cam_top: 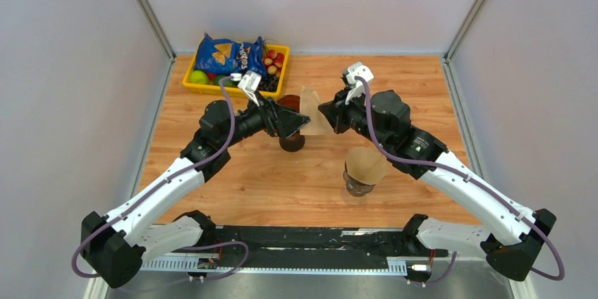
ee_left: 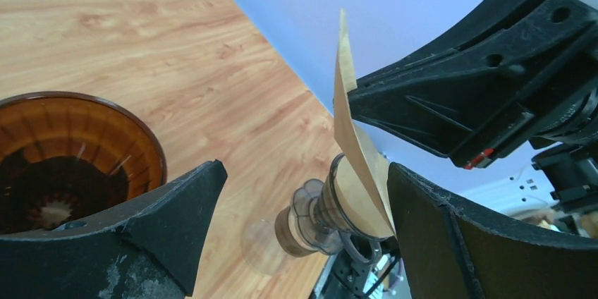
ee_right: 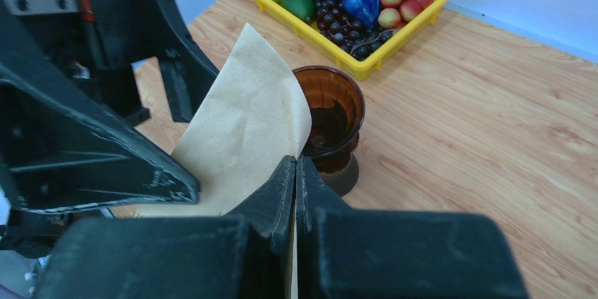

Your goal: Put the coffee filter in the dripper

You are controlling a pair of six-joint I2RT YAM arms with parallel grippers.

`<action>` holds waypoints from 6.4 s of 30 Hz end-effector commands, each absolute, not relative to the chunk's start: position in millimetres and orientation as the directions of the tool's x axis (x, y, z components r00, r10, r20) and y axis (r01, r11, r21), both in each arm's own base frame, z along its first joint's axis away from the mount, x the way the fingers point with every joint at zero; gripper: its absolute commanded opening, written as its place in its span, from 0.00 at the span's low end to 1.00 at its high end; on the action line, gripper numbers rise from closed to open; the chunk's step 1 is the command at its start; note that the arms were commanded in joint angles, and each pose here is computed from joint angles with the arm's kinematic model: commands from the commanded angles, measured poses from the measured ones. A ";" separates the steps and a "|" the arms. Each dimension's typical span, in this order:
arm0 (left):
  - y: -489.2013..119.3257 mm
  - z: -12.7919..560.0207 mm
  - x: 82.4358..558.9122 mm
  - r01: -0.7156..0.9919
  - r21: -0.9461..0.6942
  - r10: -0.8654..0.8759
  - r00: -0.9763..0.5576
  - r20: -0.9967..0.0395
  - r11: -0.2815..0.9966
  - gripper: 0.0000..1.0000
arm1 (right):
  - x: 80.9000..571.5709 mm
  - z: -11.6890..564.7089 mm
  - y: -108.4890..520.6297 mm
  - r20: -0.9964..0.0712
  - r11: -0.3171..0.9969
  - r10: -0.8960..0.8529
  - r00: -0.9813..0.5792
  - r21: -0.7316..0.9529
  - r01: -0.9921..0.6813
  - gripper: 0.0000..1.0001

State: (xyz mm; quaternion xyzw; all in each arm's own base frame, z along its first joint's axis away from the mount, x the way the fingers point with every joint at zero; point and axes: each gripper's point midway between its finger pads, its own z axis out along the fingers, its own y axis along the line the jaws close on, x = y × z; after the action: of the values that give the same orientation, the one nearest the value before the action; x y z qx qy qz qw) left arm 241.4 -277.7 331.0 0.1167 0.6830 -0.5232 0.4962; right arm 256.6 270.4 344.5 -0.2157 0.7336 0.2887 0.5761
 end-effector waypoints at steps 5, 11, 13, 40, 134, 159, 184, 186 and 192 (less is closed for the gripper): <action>-298.4 357.0 235.2 0.744 -0.609 -0.367 -0.504 -0.782 0.275 0.72 | 260.3 358.5 274.9 -0.964 0.744 0.119 -0.236 0.244 -0.622 0.02; -301.4 352.2 237.9 0.737 -0.619 -0.364 -0.517 -0.775 0.270 0.24 | 260.5 352.1 276.1 -0.961 0.744 0.121 -0.250 0.254 -0.618 0.04; -300.9 352.7 238.4 0.747 -0.604 -0.359 -0.502 -0.787 0.279 0.08 | 259.7 349.8 277.0 -0.960 0.740 0.117 -0.255 0.256 -0.622 0.07; -266.5 352.2 218.1 0.923 -0.023 -0.031 -0.012 -0.999 0.385 0.00 | 267.3 320.4 227.0 -0.960 0.877 0.027 -0.278 0.156 -0.454 1.00; -269.6 345.6 219.7 0.923 -0.060 -0.038 -0.050 -0.998 0.381 0.00 | 276.9 338.4 231.8 -0.977 0.873 0.031 -0.209 0.128 -0.471 1.00; -270.9 337.4 228.5 0.910 -0.076 -0.030 -0.070 -0.997 0.407 0.00 | 246.6 344.3 253.3 -0.977 0.748 0.020 -0.211 0.155 -0.646 1.00; -270.9 335.7 224.6 0.917 -0.074 -0.030 -0.068 -0.997 0.393 0.00 | 250.2 342.6 237.2 -0.976 0.798 0.050 -0.214 0.168 -0.579 1.00; -270.3 335.7 224.6 0.916 -0.072 -0.028 -0.066 -0.997 0.395 0.00 | 254.2 340.0 225.0 -0.976 0.836 0.050 -0.212 0.157 -0.525 1.00; -269.4 335.9 222.4 0.918 -0.062 -0.029 -0.055 -0.998 0.391 0.00 | 257.7 326.5 208.5 -0.976 0.879 0.029 -0.215 0.127 -0.459 1.00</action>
State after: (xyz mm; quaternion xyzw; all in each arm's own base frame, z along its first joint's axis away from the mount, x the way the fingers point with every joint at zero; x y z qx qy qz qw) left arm 224.1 -272.6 325.6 0.3675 0.6179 -0.4114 0.5602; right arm 252.9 223.2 325.1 -0.1709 0.7521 0.2247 0.5955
